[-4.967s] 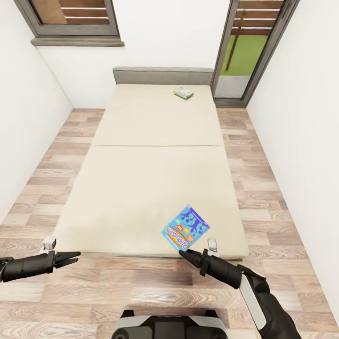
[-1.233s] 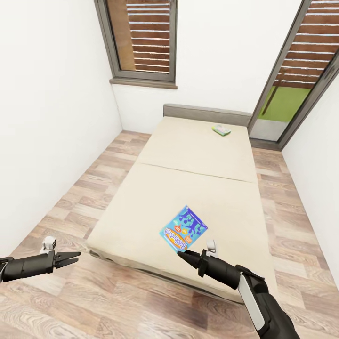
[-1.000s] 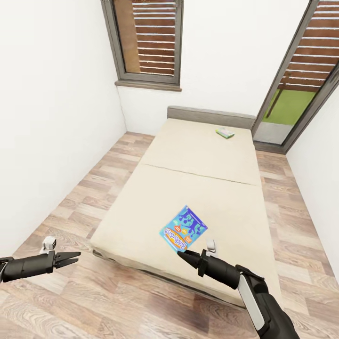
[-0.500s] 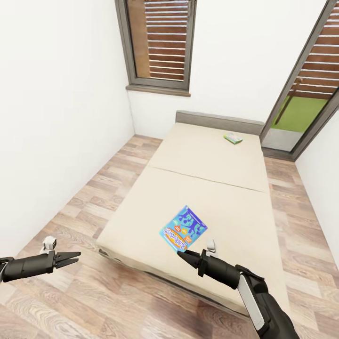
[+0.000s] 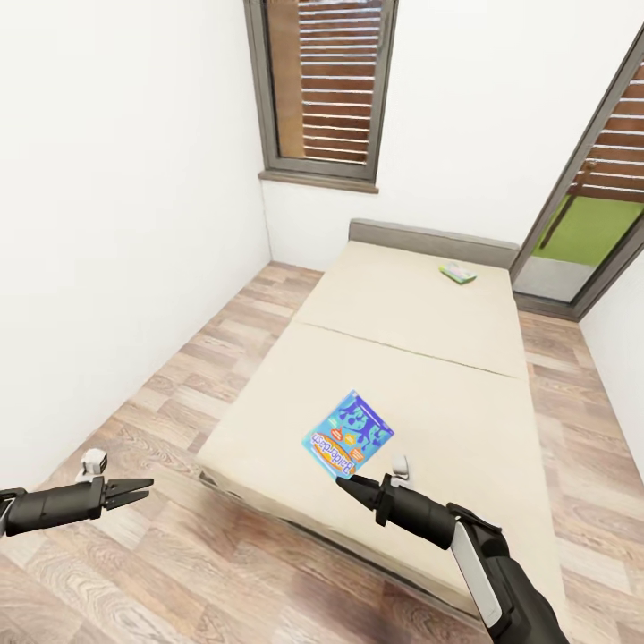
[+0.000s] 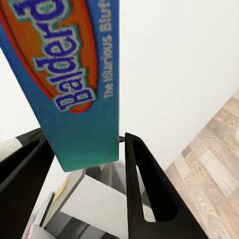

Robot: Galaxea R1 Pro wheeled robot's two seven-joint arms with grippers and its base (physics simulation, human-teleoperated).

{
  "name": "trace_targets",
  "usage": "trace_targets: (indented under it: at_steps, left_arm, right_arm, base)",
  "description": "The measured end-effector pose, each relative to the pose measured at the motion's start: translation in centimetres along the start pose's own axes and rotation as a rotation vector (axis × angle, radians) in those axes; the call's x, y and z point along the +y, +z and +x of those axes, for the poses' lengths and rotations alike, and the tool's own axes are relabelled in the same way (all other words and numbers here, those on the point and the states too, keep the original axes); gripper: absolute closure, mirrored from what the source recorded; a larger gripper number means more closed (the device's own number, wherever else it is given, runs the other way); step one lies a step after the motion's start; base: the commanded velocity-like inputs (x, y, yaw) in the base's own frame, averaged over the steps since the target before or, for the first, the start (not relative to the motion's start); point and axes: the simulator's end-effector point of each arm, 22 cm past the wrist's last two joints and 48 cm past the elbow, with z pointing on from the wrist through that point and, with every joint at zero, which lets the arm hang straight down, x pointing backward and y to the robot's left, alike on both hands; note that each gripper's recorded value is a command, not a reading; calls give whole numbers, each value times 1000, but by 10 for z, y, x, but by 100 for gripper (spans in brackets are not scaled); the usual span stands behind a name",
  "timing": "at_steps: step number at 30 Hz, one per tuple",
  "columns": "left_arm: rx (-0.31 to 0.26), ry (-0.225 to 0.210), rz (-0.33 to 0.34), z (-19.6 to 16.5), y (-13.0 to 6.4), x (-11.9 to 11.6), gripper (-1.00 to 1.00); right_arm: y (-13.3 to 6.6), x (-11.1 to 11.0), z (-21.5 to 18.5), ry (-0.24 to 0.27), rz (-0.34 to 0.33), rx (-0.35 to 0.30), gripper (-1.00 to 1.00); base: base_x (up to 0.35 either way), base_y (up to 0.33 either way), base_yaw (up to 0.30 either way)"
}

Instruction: Put all the toys in the child's room - the three board games (two on the bed and one on the table), the two jigsaw puzzles on the table, and the tennis ball on the table - inside the toy box on the table in the child's room.

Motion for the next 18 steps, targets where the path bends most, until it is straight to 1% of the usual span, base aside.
trace_targets:
  at_steps: [18]
  left_arm:
    - [-14, 25, 8, -6, -5, -12, -100]
  right_arm:
    - [1, 11, -9, -27, -10, -6, 100]
  base:
    - [0, 0, 127]
